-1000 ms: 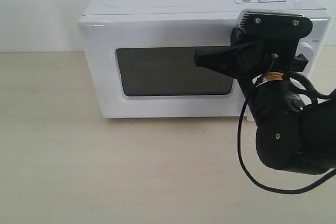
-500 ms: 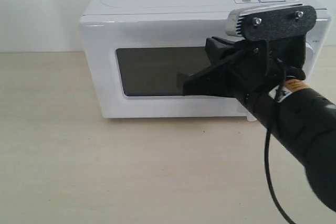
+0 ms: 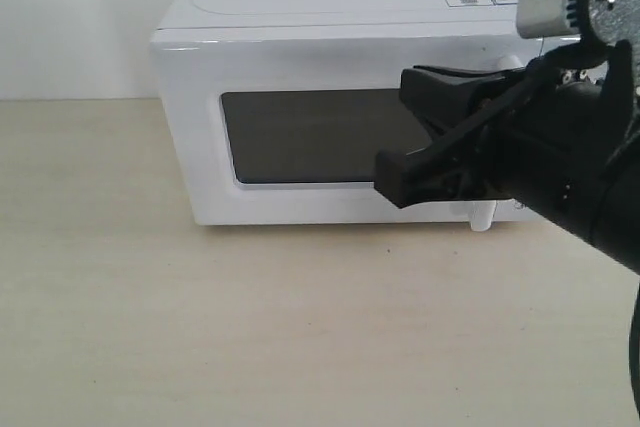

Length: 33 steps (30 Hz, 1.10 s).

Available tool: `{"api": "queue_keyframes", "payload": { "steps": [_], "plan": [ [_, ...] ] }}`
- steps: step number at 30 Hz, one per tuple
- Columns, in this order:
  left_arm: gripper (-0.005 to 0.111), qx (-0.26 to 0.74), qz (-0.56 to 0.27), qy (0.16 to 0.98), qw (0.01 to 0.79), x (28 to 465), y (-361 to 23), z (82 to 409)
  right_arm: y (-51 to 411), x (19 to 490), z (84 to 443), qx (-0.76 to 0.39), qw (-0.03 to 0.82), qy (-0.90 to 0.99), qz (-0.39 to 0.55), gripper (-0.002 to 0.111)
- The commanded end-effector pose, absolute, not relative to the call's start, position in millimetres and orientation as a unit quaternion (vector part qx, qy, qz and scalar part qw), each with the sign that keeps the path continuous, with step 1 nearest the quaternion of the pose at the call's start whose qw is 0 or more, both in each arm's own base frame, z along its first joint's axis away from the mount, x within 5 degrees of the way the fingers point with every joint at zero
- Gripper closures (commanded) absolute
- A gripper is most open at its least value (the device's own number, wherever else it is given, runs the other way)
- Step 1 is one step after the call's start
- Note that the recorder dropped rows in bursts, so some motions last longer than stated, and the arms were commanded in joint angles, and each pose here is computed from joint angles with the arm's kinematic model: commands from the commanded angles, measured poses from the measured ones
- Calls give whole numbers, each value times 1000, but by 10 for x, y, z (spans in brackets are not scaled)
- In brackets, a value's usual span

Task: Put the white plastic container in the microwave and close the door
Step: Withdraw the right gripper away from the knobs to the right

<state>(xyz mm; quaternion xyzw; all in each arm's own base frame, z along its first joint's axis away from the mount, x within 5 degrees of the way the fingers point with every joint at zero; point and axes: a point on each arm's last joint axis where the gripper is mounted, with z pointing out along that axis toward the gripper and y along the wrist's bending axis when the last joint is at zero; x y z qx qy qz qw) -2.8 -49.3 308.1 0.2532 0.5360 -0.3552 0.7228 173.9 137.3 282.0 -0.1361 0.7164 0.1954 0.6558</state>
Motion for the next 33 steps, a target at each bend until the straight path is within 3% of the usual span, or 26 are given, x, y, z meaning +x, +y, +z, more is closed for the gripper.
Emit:
{"api": "queue_keyframes", "payload": {
  "steps": [1, 21, 29, 33],
  "plan": [
    [103, 249, -359, 537, 722, -27, -486, 3070, 1365, 1714, 2831, -142, 657, 714, 196, 109],
    [103, 249, -359, 537, 722, -27, -486, 3070, 1295, 1699, 2827, -164, 640, 728, 182, 109],
    [103, 248, -358, 537, 723, -25, -484, 3070, 830, 1478, 2928, -166, 573, 780, 189, 109],
    [103, 248, -358, 537, 723, -25, -484, 3070, 584, 1195, 3103, -143, 607, 758, 191, 109]
  ]
}}
